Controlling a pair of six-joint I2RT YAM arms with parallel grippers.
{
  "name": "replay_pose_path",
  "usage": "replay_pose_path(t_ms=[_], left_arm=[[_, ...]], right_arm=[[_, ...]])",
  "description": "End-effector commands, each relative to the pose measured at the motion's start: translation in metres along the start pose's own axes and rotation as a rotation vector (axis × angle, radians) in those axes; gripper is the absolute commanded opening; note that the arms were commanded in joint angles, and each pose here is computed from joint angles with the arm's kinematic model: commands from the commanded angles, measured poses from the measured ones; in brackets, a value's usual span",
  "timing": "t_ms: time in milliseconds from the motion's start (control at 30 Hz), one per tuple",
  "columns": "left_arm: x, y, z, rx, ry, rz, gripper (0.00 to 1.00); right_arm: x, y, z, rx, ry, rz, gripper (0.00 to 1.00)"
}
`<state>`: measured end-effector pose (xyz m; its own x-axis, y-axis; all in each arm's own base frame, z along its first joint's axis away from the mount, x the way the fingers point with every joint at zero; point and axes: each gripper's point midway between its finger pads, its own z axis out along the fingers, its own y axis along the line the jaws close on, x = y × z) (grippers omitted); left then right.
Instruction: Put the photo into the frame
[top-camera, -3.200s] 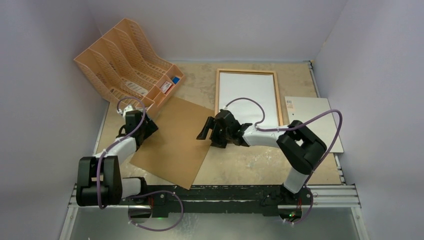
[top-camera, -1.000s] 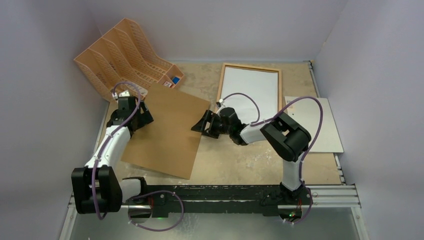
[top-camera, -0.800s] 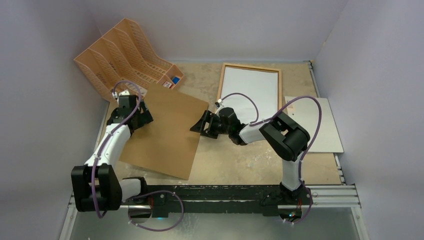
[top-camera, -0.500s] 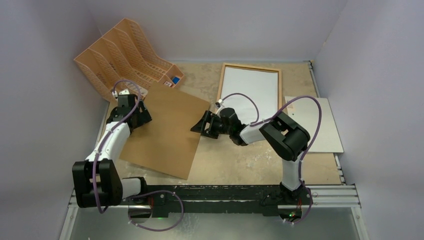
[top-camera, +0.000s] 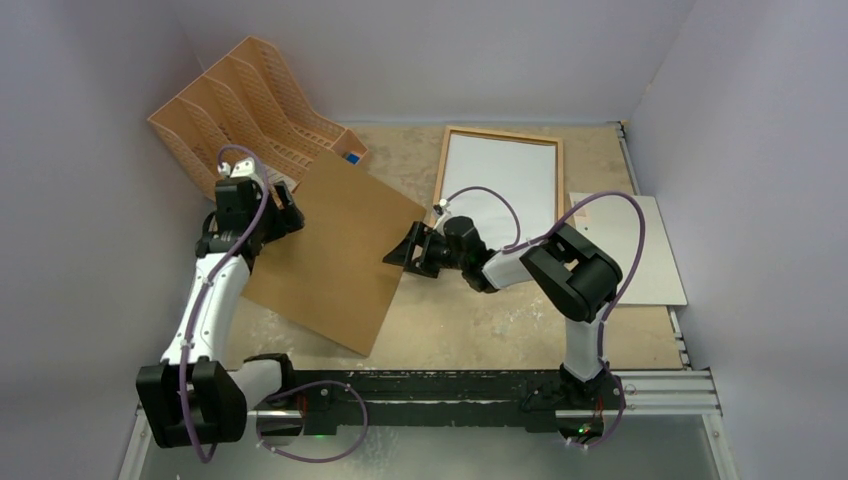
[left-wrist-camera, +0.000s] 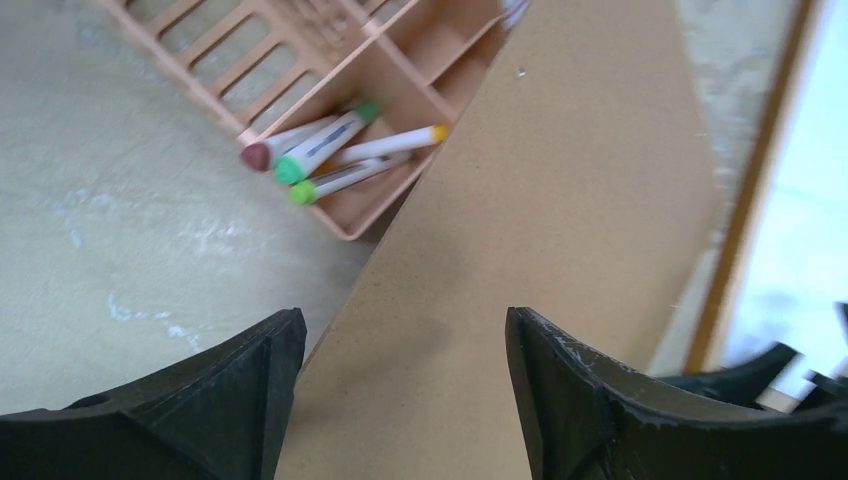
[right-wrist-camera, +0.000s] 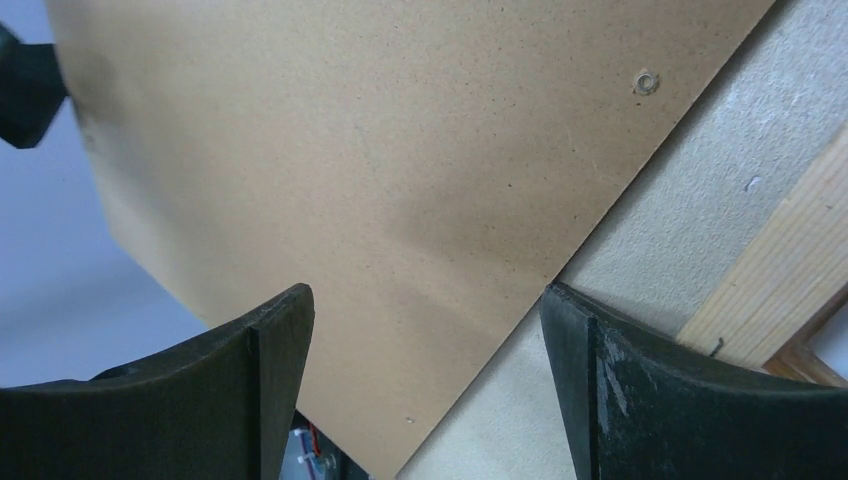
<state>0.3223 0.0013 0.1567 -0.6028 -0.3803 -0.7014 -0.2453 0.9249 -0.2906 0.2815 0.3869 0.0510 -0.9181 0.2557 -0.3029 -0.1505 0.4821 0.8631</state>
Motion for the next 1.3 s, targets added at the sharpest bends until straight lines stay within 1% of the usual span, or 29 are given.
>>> replay_pose_path(t_ms=[0, 100, 200, 467, 600, 800, 900, 1033, 1133, 1267], left_arm=[[0.023, -0.069, -0.040, 0.354, 0.153, -0.031, 0.72], [0.023, -0.070, -0.053, 0.362, 0.146, -0.017, 0.70], [0.022, -0.072, -0.064, 0.368, 0.145, -0.005, 0.65], [0.022, -0.076, -0.073, 0.397, 0.137, 0.007, 0.52], [0.022, -0.079, -0.079, 0.415, 0.146, 0.022, 0.43], [0.010, -0.084, -0.093, 0.431, 0.108, 0.044, 0.34], [0.009, -0.088, -0.096, 0.456, 0.108, 0.050, 0.26], [0.013, -0.093, -0.099, 0.497, 0.136, 0.063, 0.25], [0.015, -0.095, -0.101, 0.513, 0.152, 0.073, 0.27], [0.010, -0.102, -0.108, 0.548, 0.142, 0.085, 0.28]], right_arm=[[0.036, -0.001, -0.005, -0.023, 0.122, -0.011, 0.86], [0.035, -0.001, -0.006, -0.035, 0.118, -0.011, 0.86], [0.035, 0.002, -0.008, -0.052, 0.117, -0.016, 0.86], [0.031, 0.002, -0.010, -0.050, 0.101, -0.083, 0.85], [0.026, 0.002, -0.010, -0.041, 0.080, -0.132, 0.85], [0.019, 0.001, -0.010, -0.025, 0.051, -0.184, 0.85], [0.020, 0.001, -0.011, -0.027, 0.052, -0.196, 0.84], [0.019, 0.006, -0.012, -0.052, 0.044, -0.213, 0.84], [0.020, 0.010, -0.014, -0.077, 0.050, -0.222, 0.84], [0.020, 0.015, -0.014, -0.096, 0.052, -0.241, 0.84]])
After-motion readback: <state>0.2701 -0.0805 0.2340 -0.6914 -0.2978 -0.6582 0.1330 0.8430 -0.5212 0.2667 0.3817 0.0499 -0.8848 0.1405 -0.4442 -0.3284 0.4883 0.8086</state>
